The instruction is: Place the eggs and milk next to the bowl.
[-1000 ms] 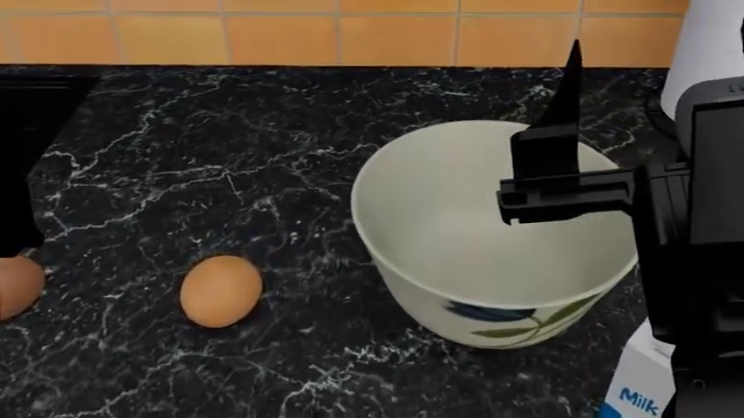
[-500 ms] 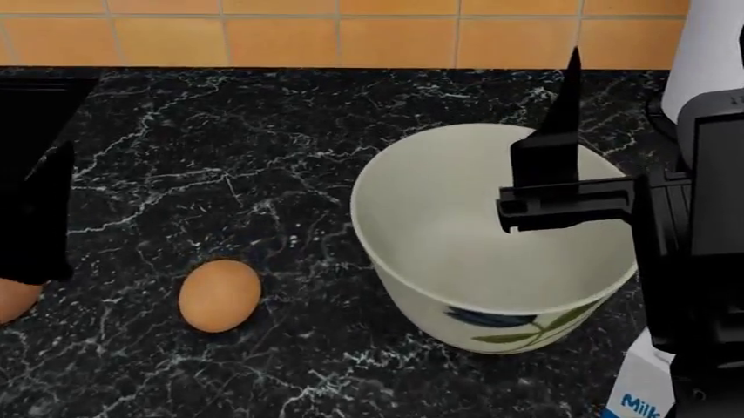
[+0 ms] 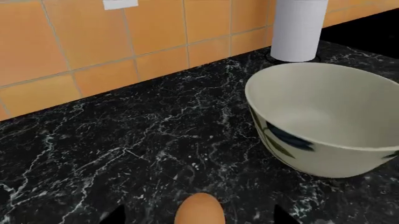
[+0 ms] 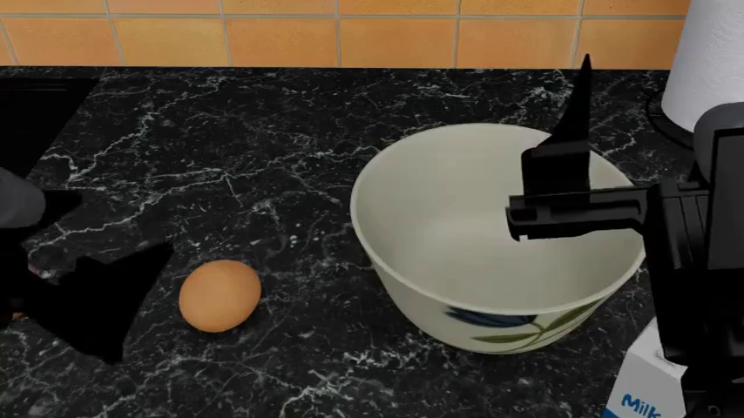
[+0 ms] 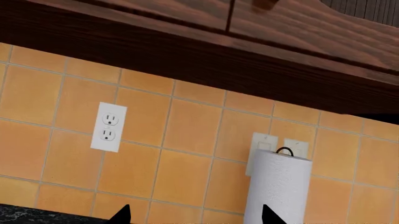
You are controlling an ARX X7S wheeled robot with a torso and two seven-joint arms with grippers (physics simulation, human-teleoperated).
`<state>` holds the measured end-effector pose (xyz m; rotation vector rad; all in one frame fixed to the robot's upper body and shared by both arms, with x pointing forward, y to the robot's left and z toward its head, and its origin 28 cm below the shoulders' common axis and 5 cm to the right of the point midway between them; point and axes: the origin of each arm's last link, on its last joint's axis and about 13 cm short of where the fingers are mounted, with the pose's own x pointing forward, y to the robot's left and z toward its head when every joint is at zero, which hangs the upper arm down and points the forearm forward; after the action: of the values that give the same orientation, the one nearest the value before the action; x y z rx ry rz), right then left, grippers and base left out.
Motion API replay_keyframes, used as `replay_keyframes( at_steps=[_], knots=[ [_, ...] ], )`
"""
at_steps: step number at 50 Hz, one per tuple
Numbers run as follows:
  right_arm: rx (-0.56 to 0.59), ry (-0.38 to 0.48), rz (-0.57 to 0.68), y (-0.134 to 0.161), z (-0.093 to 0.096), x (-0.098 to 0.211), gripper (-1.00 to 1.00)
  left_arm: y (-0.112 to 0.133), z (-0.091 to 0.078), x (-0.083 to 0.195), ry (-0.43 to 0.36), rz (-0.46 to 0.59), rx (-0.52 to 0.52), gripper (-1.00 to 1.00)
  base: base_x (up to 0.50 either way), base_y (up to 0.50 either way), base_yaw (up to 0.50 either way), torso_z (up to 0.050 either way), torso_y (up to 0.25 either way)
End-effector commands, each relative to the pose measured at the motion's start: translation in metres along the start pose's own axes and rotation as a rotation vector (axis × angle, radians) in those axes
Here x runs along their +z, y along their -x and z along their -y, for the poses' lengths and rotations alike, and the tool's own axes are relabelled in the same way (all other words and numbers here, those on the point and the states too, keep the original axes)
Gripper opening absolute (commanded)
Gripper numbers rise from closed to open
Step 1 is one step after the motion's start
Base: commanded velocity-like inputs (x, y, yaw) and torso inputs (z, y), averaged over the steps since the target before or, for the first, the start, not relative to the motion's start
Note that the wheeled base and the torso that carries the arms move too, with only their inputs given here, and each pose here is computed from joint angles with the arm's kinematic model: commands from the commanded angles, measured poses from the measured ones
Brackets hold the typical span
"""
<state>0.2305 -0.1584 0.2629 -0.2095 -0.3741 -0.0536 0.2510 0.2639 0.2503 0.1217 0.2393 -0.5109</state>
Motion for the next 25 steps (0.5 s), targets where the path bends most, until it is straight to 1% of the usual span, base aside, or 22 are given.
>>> replay_keyframes(
  at_steps=[1, 4, 25],
  knots=[
    [-0.002, -0.002, -0.002, 0.001, 0.0, -0.001, 1.0, 0.0, 0.0, 0.0, -0.014, -0.119, -0.087, 1.0, 0.0, 0.0, 0.0, 0.0, 0.0],
    [-0.001, -0.002, -0.001, 0.001, 0.0, -0.001, 1.0, -0.002, 0.0, -0.002, -0.014, -0.141, -0.101, 1.0, 0.0, 0.0, 0.0, 0.0, 0.0],
    [-0.005, -0.007, -0.005, 0.004, 0.0, -0.002, 1.0, -0.032, -0.007, -0.011, -0.023, -0.221, -0.085, 1.0, 0.0, 0.0, 0.0, 0.0, 0.0]
  ],
)
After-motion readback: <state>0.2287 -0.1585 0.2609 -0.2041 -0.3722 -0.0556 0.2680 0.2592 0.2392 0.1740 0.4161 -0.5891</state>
